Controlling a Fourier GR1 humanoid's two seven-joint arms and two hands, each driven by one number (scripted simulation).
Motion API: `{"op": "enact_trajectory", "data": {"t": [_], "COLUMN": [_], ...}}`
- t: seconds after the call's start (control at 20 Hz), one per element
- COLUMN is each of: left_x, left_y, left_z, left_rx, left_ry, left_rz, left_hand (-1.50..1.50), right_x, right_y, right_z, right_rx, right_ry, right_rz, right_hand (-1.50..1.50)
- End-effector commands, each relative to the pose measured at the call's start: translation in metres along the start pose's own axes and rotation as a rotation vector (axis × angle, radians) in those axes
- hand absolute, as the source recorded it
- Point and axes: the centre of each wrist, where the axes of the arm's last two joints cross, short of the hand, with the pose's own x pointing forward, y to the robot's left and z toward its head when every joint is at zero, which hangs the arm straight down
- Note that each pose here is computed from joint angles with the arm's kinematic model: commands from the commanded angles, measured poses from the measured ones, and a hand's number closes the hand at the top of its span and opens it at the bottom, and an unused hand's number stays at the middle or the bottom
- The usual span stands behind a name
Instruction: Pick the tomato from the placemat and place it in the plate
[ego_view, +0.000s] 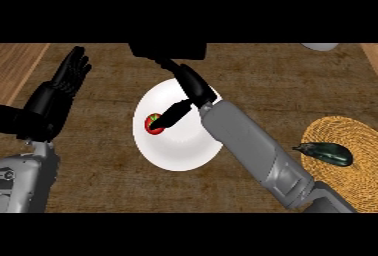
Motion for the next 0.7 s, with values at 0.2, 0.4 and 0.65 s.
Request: {"op": "enact_trajectory", "data": {"t": [0.2, 0.4, 0.65], "left_x": [-0.002, 0.001, 0.009], "left_y": [-0.004, 0.015, 0.002], "left_z": [0.011, 0.01, 0.005], "left_rx": [0.041, 0.023, 0.033], "left_ry": [0.01, 0.002, -0.004], "left_rz": [-0.01, -0.018, -0.004], "left_hand": [0.0, 0.0, 0.0], "right_x": [-0.031, -0.047, -0.065], "right_y": [-0.062, -0.101, -0.135], "right_z": [0.006, 0.018, 0.038], "right_rx": [-0.105, -0.139, -0.124], "right_ry": [0.024, 0.019, -0.026], "right_rz": [-0.158, -0.188, -0.191], "right_hand": [-1.5, -1.5, -1.5]}}
